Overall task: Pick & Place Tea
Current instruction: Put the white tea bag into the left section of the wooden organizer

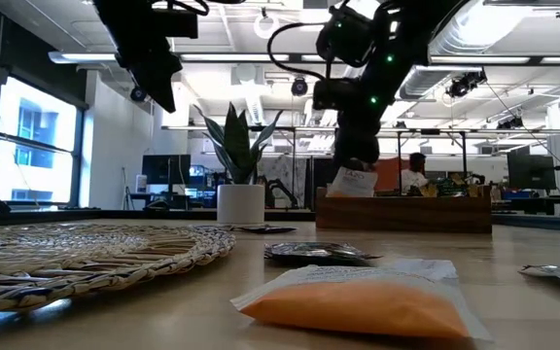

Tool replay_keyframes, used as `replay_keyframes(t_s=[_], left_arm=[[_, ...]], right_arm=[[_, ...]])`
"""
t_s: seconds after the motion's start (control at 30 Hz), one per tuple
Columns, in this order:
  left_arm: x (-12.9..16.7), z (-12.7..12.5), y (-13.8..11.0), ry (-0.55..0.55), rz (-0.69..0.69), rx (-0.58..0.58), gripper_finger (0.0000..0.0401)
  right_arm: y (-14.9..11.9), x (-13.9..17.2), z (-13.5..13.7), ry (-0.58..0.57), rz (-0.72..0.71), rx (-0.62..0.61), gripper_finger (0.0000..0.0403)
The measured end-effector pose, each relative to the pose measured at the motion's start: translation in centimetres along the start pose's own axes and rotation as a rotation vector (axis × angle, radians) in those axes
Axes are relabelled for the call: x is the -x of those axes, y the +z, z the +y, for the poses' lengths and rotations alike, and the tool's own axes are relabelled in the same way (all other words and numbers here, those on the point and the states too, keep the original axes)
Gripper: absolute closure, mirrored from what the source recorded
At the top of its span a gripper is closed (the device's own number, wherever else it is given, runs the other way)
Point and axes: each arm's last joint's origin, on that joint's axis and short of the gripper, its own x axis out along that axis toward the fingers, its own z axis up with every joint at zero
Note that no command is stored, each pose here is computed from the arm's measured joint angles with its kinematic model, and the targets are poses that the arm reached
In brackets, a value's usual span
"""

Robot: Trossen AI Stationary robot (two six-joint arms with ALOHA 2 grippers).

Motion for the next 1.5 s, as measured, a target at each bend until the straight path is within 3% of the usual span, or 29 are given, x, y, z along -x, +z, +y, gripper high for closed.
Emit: replay_keyframes(t_s=[0.17,0.3,0.4,0.53,0.63,0.9,1.03,1.2,1.37,1.5], left_arm=[[0.0,0.0,0.0,0.0,0.0,0.001,0.0258],[0.0,0.0,0.0,-0.003,0.0,0.003,0.0258],[0.0,0.0,0.1,-0.008,-0.002,0.008,0.0258],[0.0,-0.1,0.0,-0.011,0.0,0.008,0.0258],[0.0,-0.1,0.0,-0.011,0.0,0.008,0.0258],[0.0,-0.1,0.1,-0.012,0.0,0.009,0.0258],[0.0,-0.1,0.1,-0.013,0.0,0.011,0.0258],[0.0,-0.1,0.1,-0.016,0.002,0.024,0.0258],[0.0,-0.2,0.0,-0.054,0.018,0.033,0.0258],[0.0,-0.5,0.2,-0.125,0.025,0.034,0.0258]], right_arm=[[0.4,0.6,1.0,0.082,-0.045,-0.07,0.0327],[0.4,0.3,1.8,0.18,-0.048,-0.091,0.0382],[0.0,-1.0,2.4,0.122,0.006,-0.066,0.0394],[-0.8,-3.2,3.0,0.154,0.065,-0.039,0.0397],[-1.4,-4.4,3.0,0.087,0.122,-0.019,0.0398],[-1.3,-4.3,2.9,0.08,0.114,0.004,0.0398],[-0.7,-2.7,3.1,0.114,0.072,-0.019,0.0401],[0.7,1.4,2.3,0.05,-0.038,-0.044,0.0401],[1.8,6.8,2.1,0.202,-0.225,-0.168,0.0399],[2.6,10.7,4.1,0.265,-0.356,-0.23,0.0401]])
